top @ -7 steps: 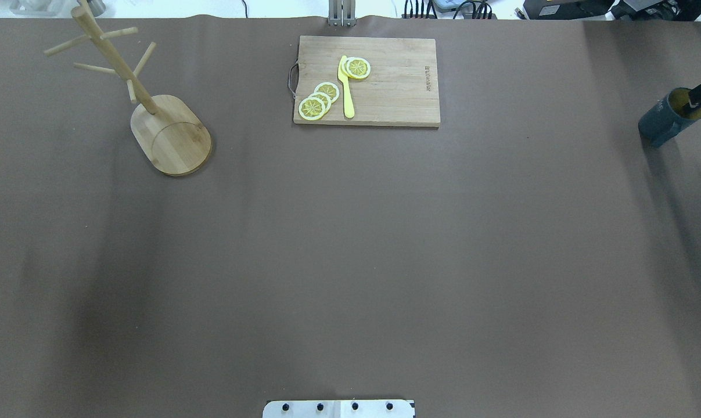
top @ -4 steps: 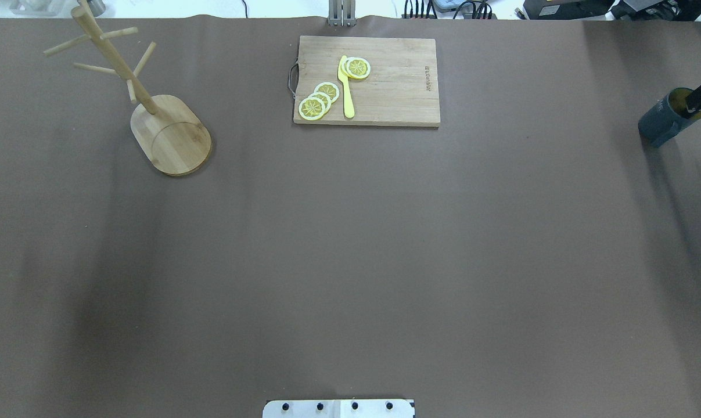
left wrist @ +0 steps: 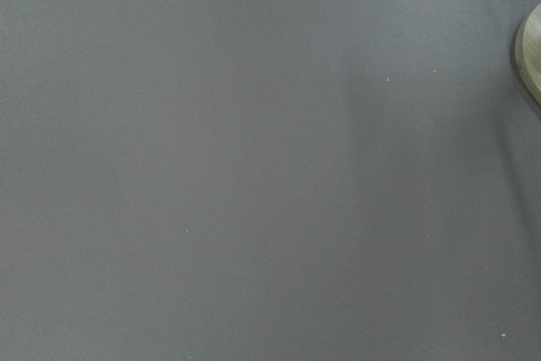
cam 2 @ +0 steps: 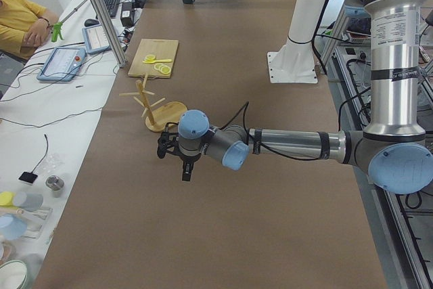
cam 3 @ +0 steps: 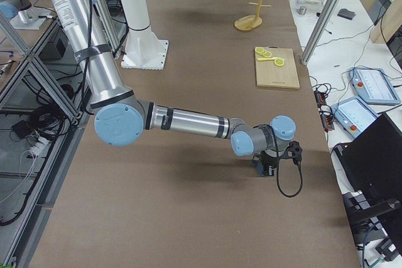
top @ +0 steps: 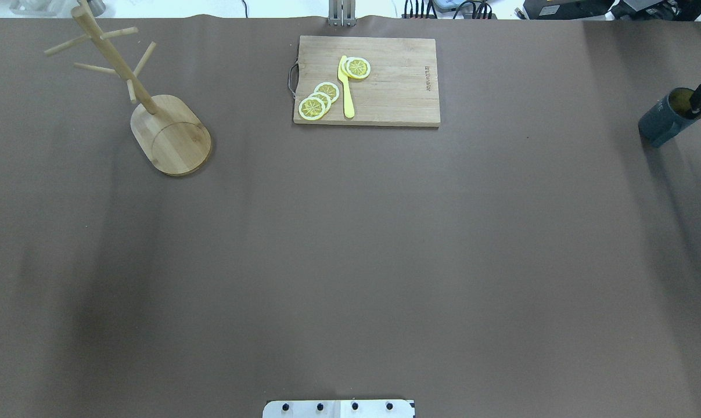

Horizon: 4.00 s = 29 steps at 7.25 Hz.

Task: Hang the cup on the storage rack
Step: 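Lift the blue mug off the table with the right gripper, then carry the blue mug toward the table center and set it down, then open the right gripper and withdraw it while the left arm approaches the mug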

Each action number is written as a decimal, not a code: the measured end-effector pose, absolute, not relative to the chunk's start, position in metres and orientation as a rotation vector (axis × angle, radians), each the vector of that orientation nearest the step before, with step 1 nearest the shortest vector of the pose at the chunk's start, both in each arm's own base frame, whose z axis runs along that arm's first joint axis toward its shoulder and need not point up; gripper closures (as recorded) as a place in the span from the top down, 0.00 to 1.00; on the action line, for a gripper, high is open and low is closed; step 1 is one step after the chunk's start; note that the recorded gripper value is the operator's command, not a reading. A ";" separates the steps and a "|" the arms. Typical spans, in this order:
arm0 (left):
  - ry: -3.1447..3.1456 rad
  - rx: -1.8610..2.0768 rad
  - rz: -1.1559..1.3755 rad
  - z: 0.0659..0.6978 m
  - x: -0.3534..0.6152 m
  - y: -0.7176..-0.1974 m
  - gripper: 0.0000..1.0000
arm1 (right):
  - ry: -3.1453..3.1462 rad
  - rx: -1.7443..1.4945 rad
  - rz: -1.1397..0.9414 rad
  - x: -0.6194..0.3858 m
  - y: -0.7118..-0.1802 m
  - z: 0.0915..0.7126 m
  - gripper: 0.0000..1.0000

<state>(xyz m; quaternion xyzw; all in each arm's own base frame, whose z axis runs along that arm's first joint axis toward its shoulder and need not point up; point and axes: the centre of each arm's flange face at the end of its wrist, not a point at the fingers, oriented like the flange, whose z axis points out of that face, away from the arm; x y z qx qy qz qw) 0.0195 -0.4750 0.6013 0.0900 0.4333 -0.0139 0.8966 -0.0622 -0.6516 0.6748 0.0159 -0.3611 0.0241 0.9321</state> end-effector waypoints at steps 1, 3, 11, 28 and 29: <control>0.898 0.187 -0.029 0.601 0.019 -0.475 0.98 | -0.741 0.028 0.058 -0.065 -0.652 0.674 0.00; 0.898 0.187 -0.029 0.601 0.019 -0.475 0.98 | -0.756 0.032 0.069 -0.067 -0.658 0.662 0.00; 0.904 0.202 -0.022 0.592 0.020 -0.474 0.98 | -1.019 0.019 0.252 -0.194 -0.598 0.340 0.00; 1.069 0.341 0.020 0.494 0.107 -0.497 0.97 | -1.017 -0.409 0.703 -0.410 -0.442 0.178 1.00; 1.099 0.373 0.058 0.460 0.142 -0.489 0.97 | -1.023 -0.373 0.673 -0.359 -0.467 0.205 1.00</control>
